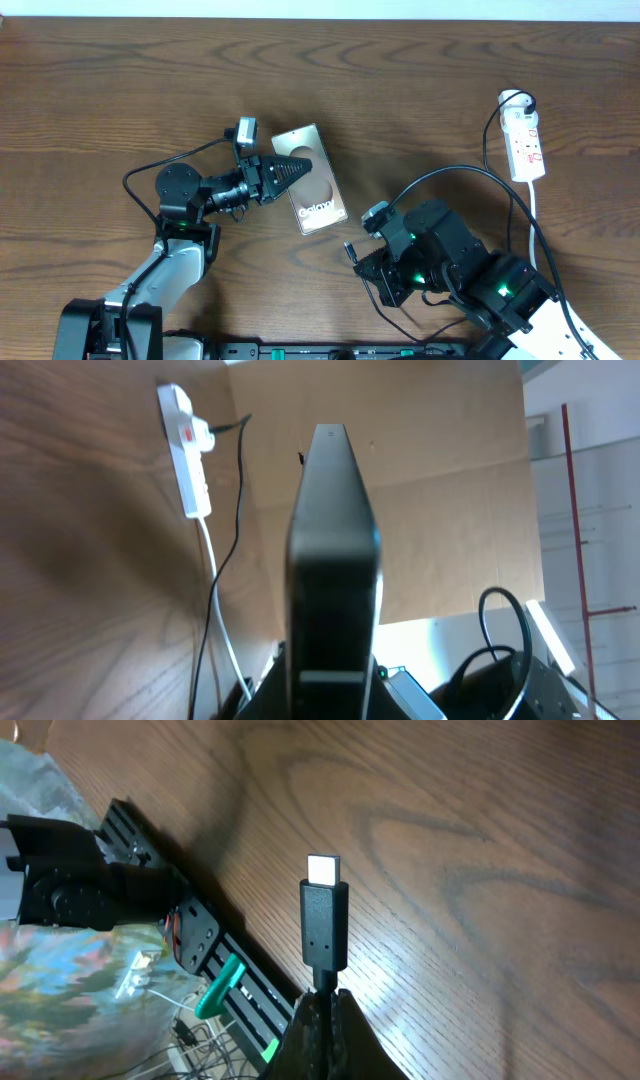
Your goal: Plug charger to phone and switch on socket
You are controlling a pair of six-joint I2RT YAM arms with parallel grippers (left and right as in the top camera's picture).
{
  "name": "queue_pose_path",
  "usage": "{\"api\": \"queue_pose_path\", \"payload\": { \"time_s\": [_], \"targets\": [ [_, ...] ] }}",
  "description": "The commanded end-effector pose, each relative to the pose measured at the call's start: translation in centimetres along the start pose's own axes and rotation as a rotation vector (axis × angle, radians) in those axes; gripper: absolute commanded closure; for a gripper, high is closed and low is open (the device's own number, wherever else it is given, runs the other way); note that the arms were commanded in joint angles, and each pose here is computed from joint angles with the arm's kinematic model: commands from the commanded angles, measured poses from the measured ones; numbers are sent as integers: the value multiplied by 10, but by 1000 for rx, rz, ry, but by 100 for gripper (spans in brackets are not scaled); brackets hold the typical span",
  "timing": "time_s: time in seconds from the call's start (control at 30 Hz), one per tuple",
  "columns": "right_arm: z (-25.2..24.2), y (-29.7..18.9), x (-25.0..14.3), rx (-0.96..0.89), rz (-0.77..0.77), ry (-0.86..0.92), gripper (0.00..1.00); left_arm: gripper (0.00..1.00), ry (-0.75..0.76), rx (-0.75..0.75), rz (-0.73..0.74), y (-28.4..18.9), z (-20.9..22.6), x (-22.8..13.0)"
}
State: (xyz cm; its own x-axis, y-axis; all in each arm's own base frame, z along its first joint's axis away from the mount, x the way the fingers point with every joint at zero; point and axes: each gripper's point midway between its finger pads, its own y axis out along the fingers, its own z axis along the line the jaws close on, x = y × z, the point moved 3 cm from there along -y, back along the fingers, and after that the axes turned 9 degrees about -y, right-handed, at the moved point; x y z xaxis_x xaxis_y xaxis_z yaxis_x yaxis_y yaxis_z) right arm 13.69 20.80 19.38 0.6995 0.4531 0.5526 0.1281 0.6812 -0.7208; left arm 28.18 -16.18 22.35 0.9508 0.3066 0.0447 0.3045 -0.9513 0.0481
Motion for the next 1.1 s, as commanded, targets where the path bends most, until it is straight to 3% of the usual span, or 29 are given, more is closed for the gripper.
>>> {"api": "queue_pose_path", "payload": {
  "time_s": [0.0,0.6,1.07],
  "targets": [
    [9,0,4,52,-16,-31,99,93,72,-19,-55,0,-11,12],
    [4,21,22,68,-35,-36,99,93,70,-18,-55,0,-11,12],
    [9,12,30,68,-96,-79,99,92,80,-17,-47,1,-11,11]
  ]
}}
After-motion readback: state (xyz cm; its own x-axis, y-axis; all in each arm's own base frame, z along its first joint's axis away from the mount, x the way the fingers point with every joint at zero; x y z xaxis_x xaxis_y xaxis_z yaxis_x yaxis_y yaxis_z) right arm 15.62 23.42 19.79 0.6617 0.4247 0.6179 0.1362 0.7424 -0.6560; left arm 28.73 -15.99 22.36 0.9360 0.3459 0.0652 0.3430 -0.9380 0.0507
